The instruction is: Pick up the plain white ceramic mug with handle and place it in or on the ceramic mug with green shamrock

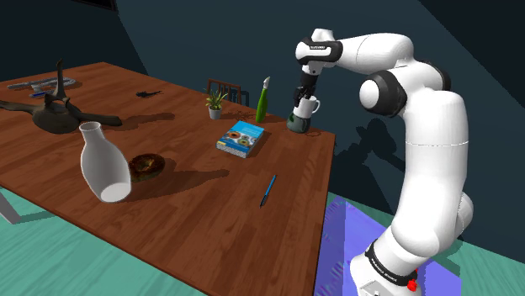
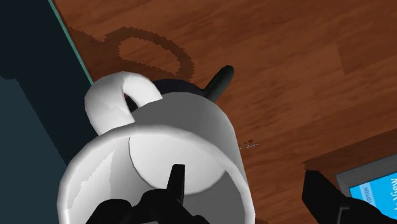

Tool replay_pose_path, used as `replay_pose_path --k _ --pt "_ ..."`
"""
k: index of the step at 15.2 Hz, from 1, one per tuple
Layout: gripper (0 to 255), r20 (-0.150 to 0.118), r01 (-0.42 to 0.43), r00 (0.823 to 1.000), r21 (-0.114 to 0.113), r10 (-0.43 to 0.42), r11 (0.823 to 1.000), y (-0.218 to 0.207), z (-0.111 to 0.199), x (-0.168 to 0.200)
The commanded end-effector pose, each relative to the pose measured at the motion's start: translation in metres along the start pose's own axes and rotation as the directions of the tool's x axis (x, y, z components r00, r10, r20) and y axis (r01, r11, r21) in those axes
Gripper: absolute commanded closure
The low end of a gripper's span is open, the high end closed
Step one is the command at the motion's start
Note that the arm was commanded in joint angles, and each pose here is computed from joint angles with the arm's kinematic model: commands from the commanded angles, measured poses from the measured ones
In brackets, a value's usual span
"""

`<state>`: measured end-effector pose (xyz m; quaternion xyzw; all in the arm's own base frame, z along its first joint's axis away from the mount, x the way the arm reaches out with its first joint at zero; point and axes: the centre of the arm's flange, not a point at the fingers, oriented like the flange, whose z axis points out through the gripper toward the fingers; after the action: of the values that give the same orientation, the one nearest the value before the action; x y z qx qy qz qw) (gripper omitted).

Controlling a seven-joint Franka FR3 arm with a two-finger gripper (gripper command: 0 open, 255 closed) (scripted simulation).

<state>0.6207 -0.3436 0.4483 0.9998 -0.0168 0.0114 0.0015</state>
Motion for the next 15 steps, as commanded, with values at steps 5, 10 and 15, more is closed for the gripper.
replay_pose_path --k 5,10,15 --pt "0 0.000 0.000 1.000 0.000 0.000 1.000 0.000 -0.026 0.000" --pt "0 0.000 0.000 1.000 0.000 0.000 1.000 0.000 -0.050 0.000" --pt "0 0.000 0.000 1.000 0.000 0.000 1.000 0.000 -0.050 0.000"
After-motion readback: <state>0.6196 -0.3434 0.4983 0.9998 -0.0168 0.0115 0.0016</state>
